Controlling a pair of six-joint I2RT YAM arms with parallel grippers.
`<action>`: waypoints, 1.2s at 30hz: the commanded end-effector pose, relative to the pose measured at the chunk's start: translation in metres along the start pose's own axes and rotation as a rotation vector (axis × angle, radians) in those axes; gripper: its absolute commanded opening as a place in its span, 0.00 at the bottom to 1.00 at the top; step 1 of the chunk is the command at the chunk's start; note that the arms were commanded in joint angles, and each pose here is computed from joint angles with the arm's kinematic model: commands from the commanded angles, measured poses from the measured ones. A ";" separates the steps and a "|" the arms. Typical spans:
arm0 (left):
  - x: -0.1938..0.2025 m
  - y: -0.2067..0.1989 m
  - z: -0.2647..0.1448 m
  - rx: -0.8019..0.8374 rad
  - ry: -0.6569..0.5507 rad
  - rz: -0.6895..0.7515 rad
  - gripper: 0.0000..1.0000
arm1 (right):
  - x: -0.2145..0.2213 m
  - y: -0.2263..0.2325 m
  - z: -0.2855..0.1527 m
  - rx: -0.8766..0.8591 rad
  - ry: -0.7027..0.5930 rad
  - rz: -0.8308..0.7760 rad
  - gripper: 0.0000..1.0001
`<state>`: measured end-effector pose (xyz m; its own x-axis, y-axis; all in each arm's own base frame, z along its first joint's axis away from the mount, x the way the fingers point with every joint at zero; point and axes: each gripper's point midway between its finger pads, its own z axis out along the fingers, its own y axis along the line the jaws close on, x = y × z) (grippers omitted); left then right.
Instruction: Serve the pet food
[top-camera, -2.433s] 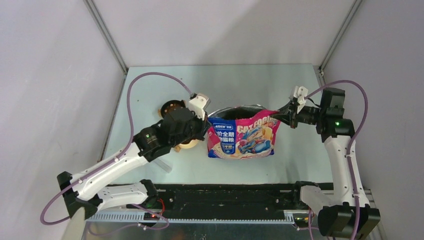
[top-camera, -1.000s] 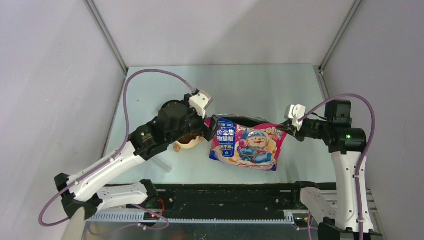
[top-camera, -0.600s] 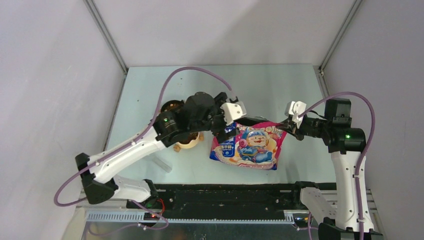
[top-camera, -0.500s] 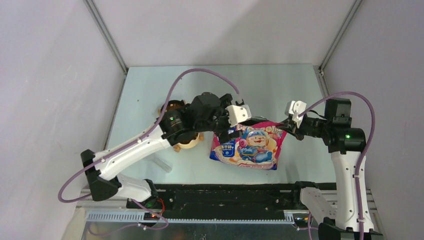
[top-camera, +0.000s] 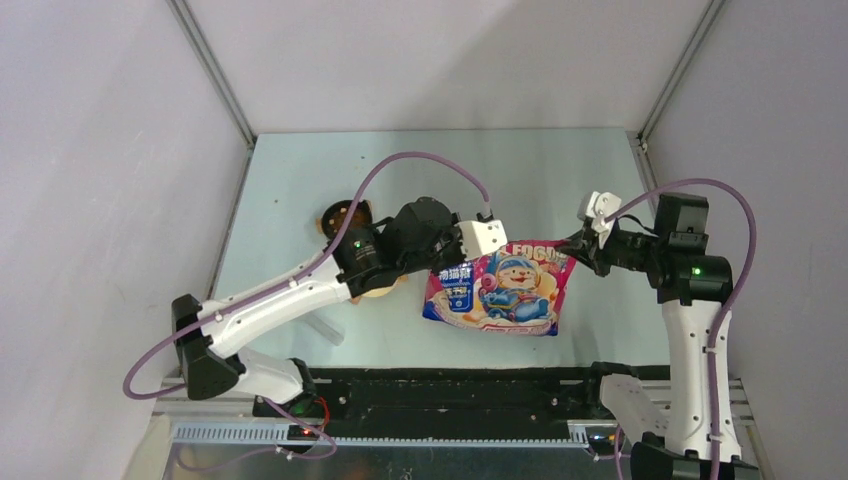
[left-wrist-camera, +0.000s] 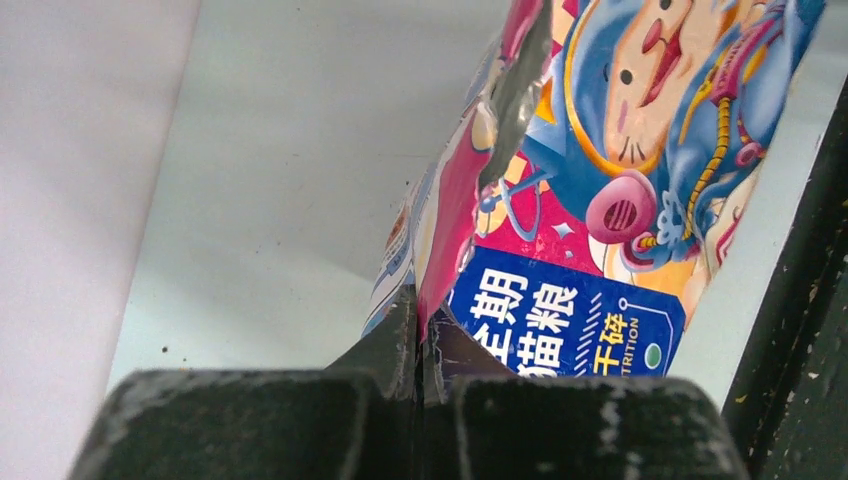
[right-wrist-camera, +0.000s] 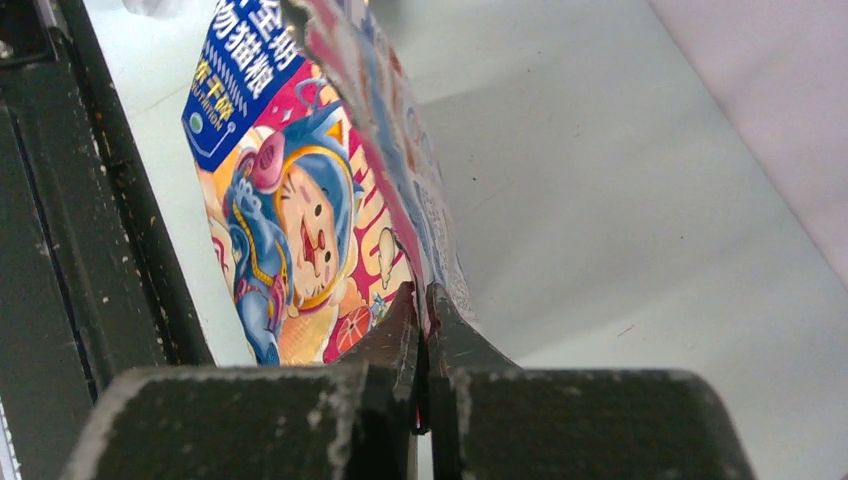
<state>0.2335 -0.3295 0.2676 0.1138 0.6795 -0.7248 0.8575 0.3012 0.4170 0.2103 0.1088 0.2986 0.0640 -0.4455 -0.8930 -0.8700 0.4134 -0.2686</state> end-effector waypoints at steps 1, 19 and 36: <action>-0.002 0.042 -0.047 -0.234 -0.078 -0.101 0.00 | -0.065 -0.067 -0.031 0.250 -0.147 -0.238 0.00; -0.032 0.013 -0.067 -0.070 -0.204 -0.079 0.00 | -0.049 -0.015 0.002 -0.009 -0.100 -0.580 0.17; -0.045 0.008 -0.066 -0.038 -0.229 -0.046 0.00 | -0.050 0.031 0.055 -0.265 -0.117 -0.516 0.47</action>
<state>0.1949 -0.3067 0.2735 0.0830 0.6337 -0.7691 0.8940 0.2937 0.3385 0.2013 0.1767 0.3005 0.5373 -0.4530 -0.7114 -0.8159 -0.0655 -0.5745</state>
